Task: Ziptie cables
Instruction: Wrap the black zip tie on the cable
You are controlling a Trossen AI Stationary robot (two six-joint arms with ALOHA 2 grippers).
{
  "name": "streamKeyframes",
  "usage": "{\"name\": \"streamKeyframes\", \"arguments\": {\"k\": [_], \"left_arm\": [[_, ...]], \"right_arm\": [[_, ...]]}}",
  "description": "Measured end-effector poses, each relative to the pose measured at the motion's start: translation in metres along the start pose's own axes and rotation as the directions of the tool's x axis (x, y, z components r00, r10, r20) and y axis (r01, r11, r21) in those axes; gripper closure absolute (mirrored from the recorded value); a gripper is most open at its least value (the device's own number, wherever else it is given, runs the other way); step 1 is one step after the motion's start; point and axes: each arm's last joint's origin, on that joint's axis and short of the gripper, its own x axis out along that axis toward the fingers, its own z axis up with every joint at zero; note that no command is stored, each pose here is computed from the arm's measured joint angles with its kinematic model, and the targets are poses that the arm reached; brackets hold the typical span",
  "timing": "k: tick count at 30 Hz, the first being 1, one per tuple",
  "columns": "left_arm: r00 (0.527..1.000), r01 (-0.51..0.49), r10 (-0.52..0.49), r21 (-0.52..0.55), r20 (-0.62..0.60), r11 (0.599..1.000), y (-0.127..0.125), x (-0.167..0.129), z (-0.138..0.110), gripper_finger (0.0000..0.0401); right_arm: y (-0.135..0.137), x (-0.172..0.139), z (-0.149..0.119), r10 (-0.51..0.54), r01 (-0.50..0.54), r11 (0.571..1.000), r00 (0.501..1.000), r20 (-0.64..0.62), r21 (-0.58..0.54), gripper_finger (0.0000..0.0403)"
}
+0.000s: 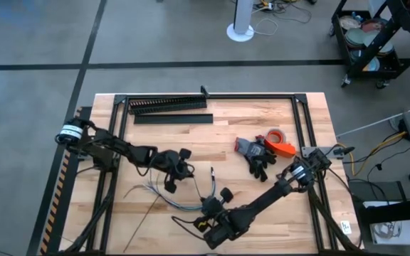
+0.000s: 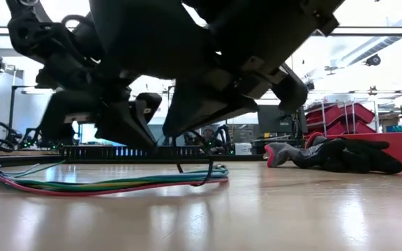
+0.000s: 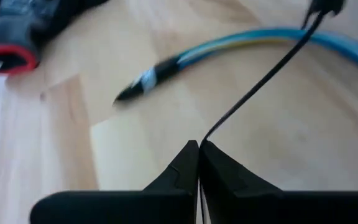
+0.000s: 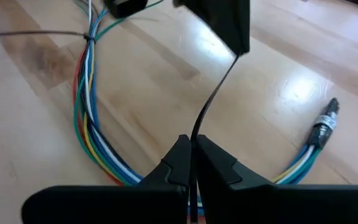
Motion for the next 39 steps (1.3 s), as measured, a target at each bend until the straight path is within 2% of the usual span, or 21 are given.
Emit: {"name": "streamKeyframes", "arguments": {"k": [4,8,11,13,15,17,19,24,31,35,39], "left_arm": [[0.999,-0.029,0.028,-0.031,-0.035,0.999,0.006,-0.004,-0.013,0.0399],[0.990,-0.120,0.113,-0.079,-0.085,0.990,0.013,-0.017,-0.029,0.0399],[0.990,-0.139,0.135,-0.109,-0.044,0.984,0.018,-0.033,-0.032,0.0400],[0.995,-0.088,0.092,-0.134,0.026,0.987,0.018,-0.042,-0.029,0.0400],[0.993,0.037,-0.023,-0.118,0.119,0.992,0.012,-0.049,-0.022,0.0400],[0.969,0.146,-0.123,-0.096,0.213,0.985,0.005,-0.054,-0.013,0.0401],[0.956,0.179,-0.155,-0.076,0.250,0.981,-0.002,-0.054,-0.006,0.0395],[0.939,0.212,-0.197,-0.023,0.283,0.977,-0.017,-0.038,0.008,0.0352],[0.917,0.277,-0.283,0.061,0.280,0.959,-0.036,0.005,0.029,0.0279],[0.919,0.306,-0.314,0.072,0.239,0.949,-0.041,0.033,0.032,0.0276],[0.898,0.364,-0.372,0.079,0.236,0.928,-0.043,0.049,0.035,0.0296]], "right_arm": [[0.001,-0.004,-0.005,0.012,-0.012,1.000,1.000,-0.012,-0.007,0.0403],[0.002,-0.007,-0.012,0.029,-0.029,1.000,0.999,-0.029,-0.002,0.0403],[0.001,-0.007,-0.012,0.026,-0.026,1.000,0.999,-0.027,-0.005,0.0403],[0.000,-0.005,-0.011,0.018,-0.018,1.000,1.000,-0.023,-0.006,0.0403],[0.000,-0.005,-0.011,0.015,-0.015,1.000,1.000,-0.017,-0.006,0.0403],[0.000,-0.004,-0.011,0.014,-0.014,1.000,1.000,-0.016,-0.014,0.0403],[0.000,-0.004,-0.010,0.013,-0.013,1.000,1.000,-0.017,-0.014,0.0403],[-0.001,-0.002,-0.009,0.007,-0.007,1.000,1.000,-0.012,-0.013,0.0403],[-0.001,-0.003,-0.010,0.007,-0.007,1.000,1.000,-0.010,-0.013,0.0403],[-0.001,-0.003,-0.009,0.005,-0.006,1.000,1.000,-0.010,-0.013,0.0403],[-0.001,-0.003,-0.009,0.005,-0.005,1.000,1.000,-0.009,-0.013,0.0403]]}}
